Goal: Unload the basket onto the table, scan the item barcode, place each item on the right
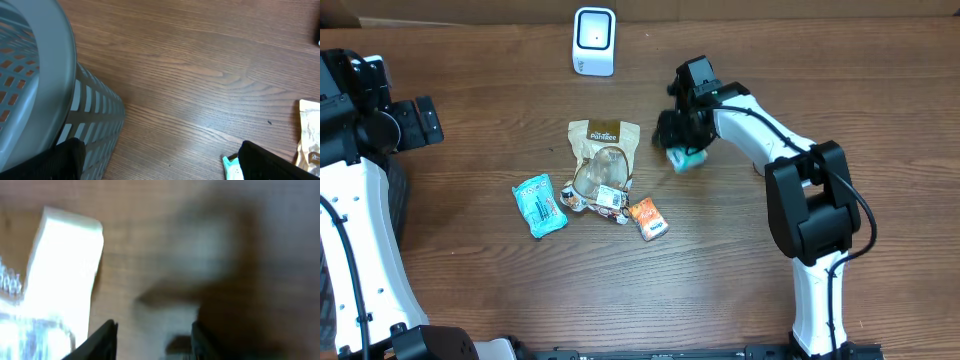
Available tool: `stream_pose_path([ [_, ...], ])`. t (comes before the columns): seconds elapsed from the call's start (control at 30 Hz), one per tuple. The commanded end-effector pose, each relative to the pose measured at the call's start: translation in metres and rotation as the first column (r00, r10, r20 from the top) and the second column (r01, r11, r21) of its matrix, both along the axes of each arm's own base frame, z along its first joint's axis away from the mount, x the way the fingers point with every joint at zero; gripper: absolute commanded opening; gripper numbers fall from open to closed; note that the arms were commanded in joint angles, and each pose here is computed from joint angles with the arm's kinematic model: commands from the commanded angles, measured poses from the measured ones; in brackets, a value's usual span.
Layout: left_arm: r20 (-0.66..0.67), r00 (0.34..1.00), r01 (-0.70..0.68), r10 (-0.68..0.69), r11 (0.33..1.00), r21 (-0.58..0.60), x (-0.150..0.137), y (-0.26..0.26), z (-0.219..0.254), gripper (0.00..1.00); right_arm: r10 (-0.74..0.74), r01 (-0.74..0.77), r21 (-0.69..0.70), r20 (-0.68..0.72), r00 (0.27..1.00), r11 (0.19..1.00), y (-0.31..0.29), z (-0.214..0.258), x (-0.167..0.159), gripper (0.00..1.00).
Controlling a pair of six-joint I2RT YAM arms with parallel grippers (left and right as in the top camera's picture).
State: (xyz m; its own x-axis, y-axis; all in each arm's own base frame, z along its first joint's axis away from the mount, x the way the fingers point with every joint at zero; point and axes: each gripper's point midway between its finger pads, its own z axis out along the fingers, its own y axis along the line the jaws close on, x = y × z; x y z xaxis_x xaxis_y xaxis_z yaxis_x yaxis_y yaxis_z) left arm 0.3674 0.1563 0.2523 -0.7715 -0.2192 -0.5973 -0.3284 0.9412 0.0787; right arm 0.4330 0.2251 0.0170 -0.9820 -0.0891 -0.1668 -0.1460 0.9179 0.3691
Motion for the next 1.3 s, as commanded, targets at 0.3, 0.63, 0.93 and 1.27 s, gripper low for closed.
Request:
stream_pose_path([
  [0.3, -0.01, 1.0, 0.01, -0.01, 1.0, 0.015, -0.002, 0.004, -0.002, 1.0, -0.112, 0.097, -0.131, -0.119, 0.987, 0.987, -0.05, 0.065, -0.039, 0.45],
  [0.63, -0.01, 1.0, 0.01, -0.01, 1.0, 0.015, -0.002, 0.004, -0.002, 1.0, -0.383, 0.295, -0.484, -0.092, 0.919, 0.824, -0.125, 0.048, -0.06, 0.34],
  [0.93, -0.01, 1.0, 0.01, -0.01, 1.0, 0.015, -0.002, 0.004, -0.002, 1.0, -0.411, 0.299, -0.517, -0.114, 0.905, 0.802, -0.132, 0.011, -0.076, 0.31],
  [1.27, -0.01, 1.0, 0.01, -0.01, 1.0, 0.015, -0.002, 0.004, -0.002, 1.0, -0.109, 0.097, -0.228, -0.039, 0.993, 0.969, -0.053, 0.013, -0.04, 0.32],
])
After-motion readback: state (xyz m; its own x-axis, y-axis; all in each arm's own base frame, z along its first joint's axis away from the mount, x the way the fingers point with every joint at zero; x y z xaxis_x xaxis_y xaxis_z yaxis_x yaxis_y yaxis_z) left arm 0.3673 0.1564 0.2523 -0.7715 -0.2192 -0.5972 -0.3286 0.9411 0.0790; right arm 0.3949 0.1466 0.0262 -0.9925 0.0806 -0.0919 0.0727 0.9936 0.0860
